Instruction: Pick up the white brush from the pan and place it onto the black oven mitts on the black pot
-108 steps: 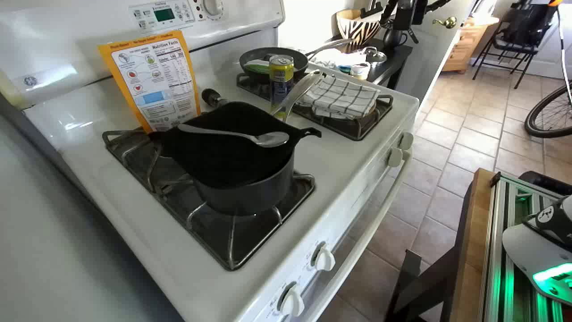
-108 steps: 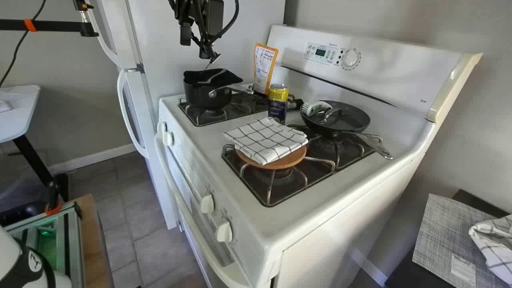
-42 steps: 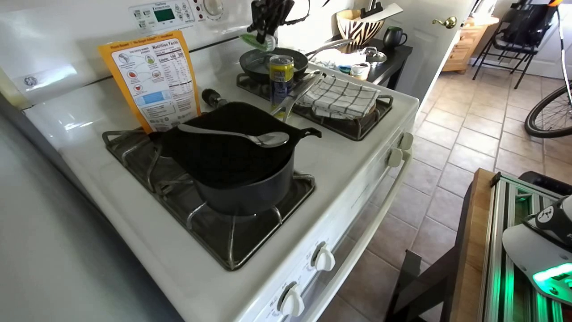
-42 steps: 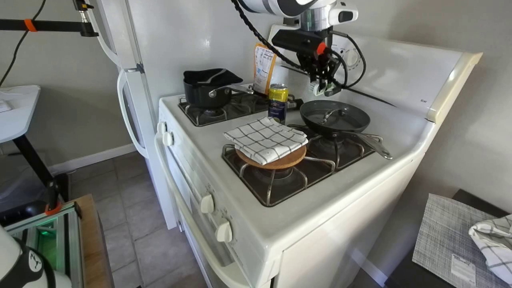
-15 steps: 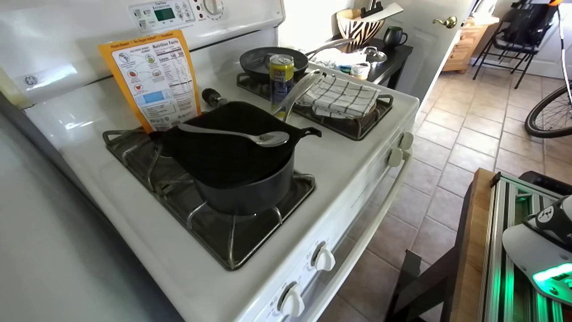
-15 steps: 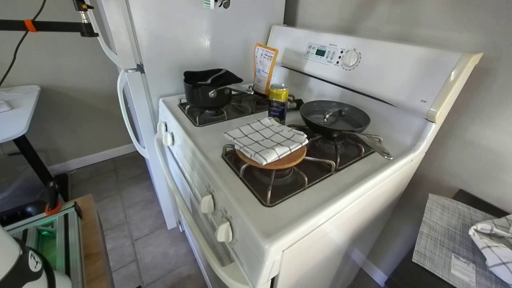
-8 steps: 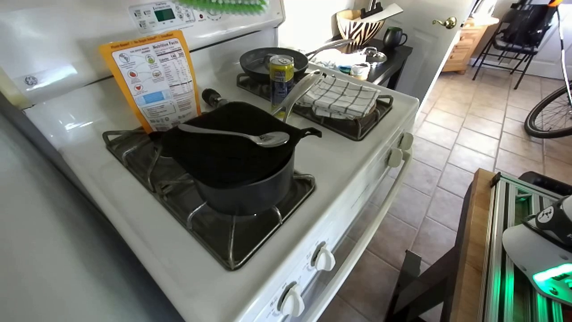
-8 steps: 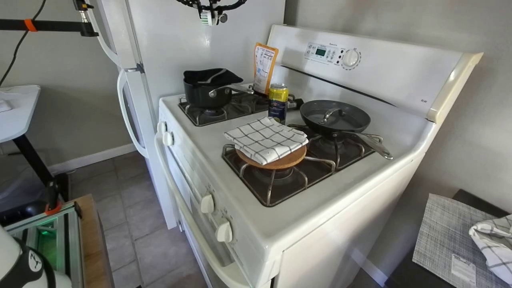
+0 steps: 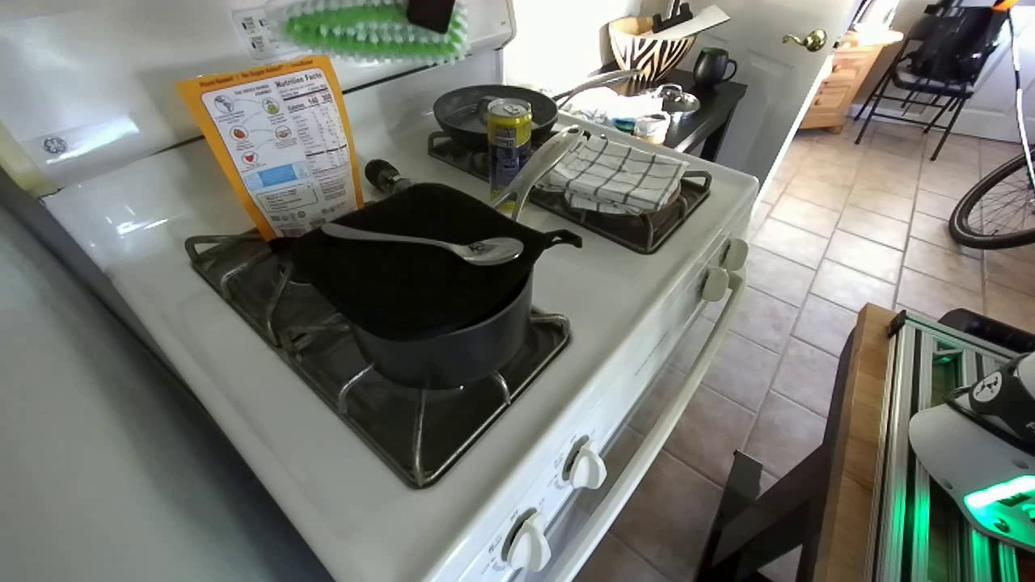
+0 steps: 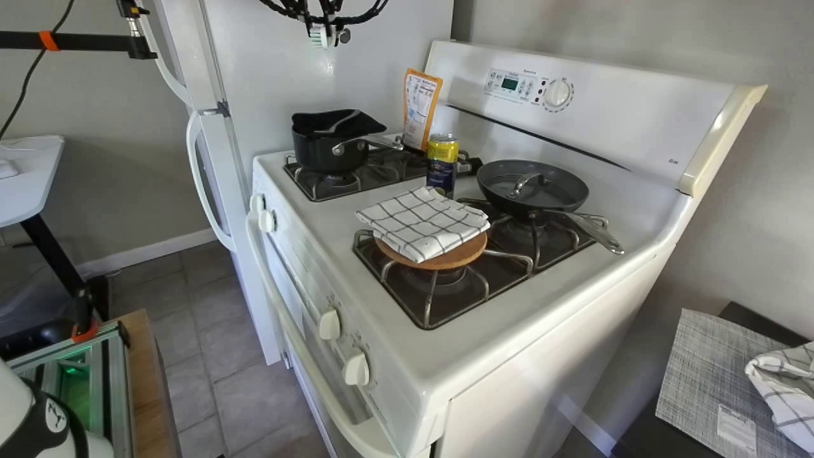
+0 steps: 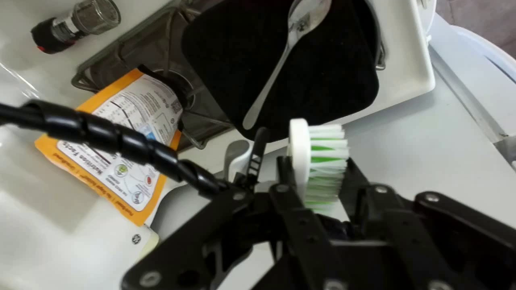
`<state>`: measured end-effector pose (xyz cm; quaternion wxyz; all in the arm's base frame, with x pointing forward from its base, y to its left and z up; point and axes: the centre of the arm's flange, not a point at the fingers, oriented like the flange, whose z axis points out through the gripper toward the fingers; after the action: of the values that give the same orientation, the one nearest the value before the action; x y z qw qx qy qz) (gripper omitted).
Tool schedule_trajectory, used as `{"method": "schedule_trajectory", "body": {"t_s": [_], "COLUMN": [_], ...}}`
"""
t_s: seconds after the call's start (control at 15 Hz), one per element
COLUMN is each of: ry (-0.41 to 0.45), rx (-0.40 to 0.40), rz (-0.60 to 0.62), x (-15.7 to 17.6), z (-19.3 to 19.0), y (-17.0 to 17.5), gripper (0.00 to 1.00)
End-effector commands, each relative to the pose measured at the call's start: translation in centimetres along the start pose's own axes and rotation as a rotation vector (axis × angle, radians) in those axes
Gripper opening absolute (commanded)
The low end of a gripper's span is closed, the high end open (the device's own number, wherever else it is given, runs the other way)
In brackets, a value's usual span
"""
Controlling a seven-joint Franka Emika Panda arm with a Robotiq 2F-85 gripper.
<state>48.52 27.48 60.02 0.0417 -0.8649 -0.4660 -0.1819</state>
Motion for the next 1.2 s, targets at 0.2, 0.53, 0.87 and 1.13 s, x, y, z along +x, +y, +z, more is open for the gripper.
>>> {"method": "schedule_trajectory", "body": {"t_s": [0.2, 0.53, 0.87, 1.13], "ry": [-0.053, -0.133, -0.174, -0.177], "rx": [0.002, -0.051, -0.049, -0.028], "rz": [-0.065, -0.094, -0.146, -0.142], "x": [-0.5, -0.3, 0.4, 0.5], "z": [5.5, 8.2, 10.9, 12.6], "y": [-5.7, -5.5, -5.7, -6.2], "gripper": [0.08, 0.08, 0.08, 0.08]}}
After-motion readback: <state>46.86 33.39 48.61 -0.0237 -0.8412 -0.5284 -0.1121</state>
